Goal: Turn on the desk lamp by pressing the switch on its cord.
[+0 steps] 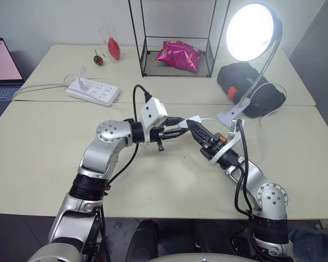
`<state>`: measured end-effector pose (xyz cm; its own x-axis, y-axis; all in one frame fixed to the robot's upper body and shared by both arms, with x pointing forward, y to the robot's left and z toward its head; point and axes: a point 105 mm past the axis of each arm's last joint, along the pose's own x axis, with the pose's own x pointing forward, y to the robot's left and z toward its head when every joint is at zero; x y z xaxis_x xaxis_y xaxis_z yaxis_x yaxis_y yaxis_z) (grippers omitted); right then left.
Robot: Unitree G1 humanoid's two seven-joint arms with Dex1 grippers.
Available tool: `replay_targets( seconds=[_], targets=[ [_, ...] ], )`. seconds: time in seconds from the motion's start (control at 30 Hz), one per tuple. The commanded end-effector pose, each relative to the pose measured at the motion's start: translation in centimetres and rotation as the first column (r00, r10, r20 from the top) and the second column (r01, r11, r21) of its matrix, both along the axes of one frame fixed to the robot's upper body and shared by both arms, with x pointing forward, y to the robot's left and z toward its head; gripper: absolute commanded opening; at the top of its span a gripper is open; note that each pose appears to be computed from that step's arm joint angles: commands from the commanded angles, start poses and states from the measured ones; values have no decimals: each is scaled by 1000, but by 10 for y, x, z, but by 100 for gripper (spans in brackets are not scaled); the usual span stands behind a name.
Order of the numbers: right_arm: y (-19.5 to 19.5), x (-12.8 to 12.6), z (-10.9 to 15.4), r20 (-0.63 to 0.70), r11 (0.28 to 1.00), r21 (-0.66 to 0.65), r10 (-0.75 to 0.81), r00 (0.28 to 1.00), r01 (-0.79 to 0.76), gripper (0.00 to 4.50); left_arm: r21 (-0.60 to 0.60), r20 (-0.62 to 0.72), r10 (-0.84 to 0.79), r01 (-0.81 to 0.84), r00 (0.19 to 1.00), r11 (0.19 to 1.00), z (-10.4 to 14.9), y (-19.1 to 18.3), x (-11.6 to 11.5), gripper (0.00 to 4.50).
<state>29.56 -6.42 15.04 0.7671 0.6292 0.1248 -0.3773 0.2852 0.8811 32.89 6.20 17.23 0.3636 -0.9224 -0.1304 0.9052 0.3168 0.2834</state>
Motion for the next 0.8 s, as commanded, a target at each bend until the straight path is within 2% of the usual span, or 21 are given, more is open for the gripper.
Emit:
replay_targets(
  seconds=[0.03,0.07,0.13,0.27,0.33,0.4,0.53,0.57,0.8],
  targets=[
    [-8,-10,16,93,999,-37,17,996,-13,429,-1,52,2,-2,999,1000,6,-2,0,106],
    [-11,-15,14,123,993,-120,35,992,-21,450,5,57,12,-12,998,1000,5,-2,3,106],
    [-16,-25,10,182,957,-290,89,979,-33,450,18,62,36,-37,997,999,0,-2,8,106],
    [-26,-40,4,276,799,-601,232,933,-21,450,87,74,65,-71,995,994,-21,-3,20,106],
    [-28,-44,4,303,747,-665,274,913,-4,450,104,76,85,-92,994,990,-29,-4,27,106],
    [-33,-44,5,331,659,-751,328,885,36,450,120,69,100,-107,993,987,-41,-8,33,106],
    [-42,-43,6,347,471,-875,454,821,109,450,136,46,100,-106,994,985,-60,-17,41,106],
    [-44,-42,6,348,446,-887,468,812,123,450,140,44,109,-114,993,984,-63,-18,43,106],
    [-56,-35,5,355,415,-897,477,804,150,450,154,36,125,-129,991,980,-75,-21,51,106]
  ],
)
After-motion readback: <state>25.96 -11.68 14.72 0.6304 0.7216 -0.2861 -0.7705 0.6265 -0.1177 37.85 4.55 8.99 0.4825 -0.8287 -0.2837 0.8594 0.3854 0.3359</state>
